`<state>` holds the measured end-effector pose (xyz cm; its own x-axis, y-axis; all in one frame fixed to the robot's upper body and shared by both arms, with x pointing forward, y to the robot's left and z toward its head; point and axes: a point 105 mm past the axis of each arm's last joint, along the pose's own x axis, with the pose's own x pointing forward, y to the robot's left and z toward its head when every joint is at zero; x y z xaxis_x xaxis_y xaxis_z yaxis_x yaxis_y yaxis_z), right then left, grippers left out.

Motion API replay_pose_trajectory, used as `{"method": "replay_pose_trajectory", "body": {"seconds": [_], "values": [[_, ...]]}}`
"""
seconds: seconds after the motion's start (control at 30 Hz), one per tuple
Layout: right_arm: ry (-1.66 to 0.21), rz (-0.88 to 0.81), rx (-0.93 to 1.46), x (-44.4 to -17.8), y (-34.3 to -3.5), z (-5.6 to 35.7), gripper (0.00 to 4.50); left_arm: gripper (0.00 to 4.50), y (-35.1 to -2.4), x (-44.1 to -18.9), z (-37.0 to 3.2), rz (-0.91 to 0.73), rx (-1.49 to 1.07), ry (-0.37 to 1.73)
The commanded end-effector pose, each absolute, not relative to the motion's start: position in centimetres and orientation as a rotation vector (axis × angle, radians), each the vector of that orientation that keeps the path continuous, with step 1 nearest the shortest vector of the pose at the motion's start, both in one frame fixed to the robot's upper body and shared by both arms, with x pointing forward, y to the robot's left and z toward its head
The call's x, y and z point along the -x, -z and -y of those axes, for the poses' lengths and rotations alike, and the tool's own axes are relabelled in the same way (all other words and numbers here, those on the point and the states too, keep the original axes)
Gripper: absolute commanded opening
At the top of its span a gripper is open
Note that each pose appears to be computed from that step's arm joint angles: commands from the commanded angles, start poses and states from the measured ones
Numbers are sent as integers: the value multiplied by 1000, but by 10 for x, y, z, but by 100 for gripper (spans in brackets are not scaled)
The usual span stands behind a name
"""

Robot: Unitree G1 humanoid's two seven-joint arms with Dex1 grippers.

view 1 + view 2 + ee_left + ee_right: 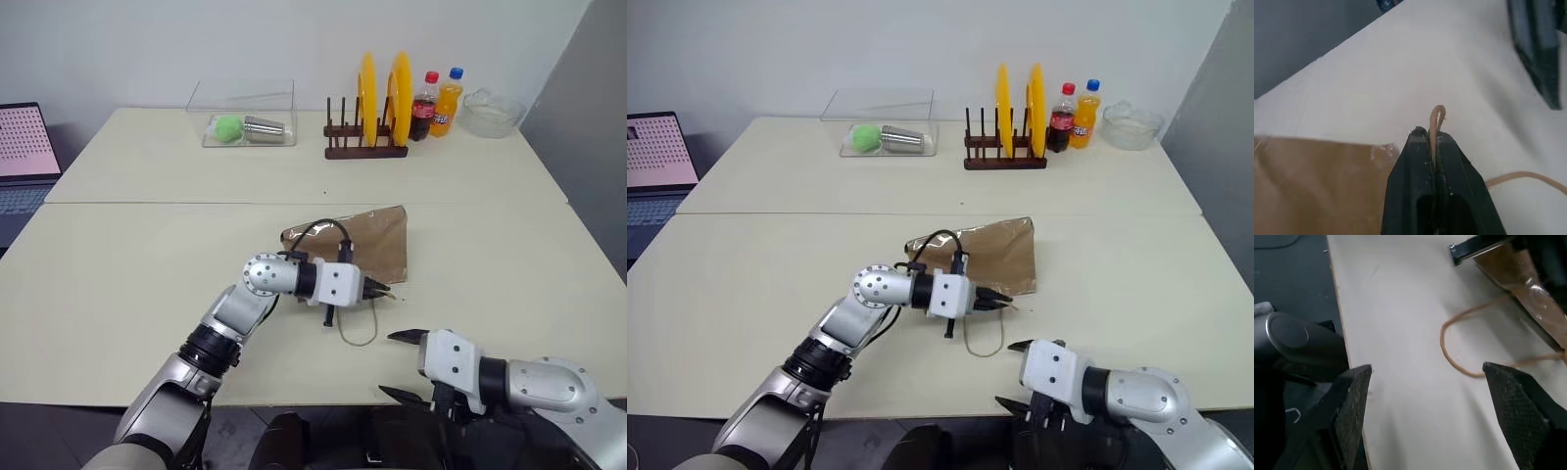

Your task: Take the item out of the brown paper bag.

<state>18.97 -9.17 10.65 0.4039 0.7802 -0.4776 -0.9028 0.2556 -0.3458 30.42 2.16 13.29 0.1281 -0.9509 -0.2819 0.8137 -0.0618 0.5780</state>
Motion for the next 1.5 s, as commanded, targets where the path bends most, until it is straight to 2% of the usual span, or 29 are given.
{"method": "replay_pose_trajectory", "body": {"seconds": [0.03, 0.27, 0.7, 0.77, 0.83, 1.1, 1.5], "values": [[-1133, -104, 714, -204, -113, 81, 382, 3, -160, -312, -25, 288, -702, 1406], [-1185, -81, 832, -222, -98, 68, 382, 3, -178, -319, -23, 319, -669, 1363], [-1117, -83, 893, -255, -87, 49, 382, 3, -201, -321, -20, 359, -696, 1373], [-1110, -80, 899, -257, -86, 47, 343, 0, -202, -323, -22, 357, -716, 1370], [-1112, -86, 906, -257, -84, 47, 284, 0, -205, -327, -23, 361, -736, 1352], [-1116, -136, 946, -262, -66, 43, 3, 0, -228, -350, -24, 372, -745, 1202], [-1181, -222, 1036, -253, -25, 44, 3, 0, -271, -400, -32, 342, -771, 998]]}}
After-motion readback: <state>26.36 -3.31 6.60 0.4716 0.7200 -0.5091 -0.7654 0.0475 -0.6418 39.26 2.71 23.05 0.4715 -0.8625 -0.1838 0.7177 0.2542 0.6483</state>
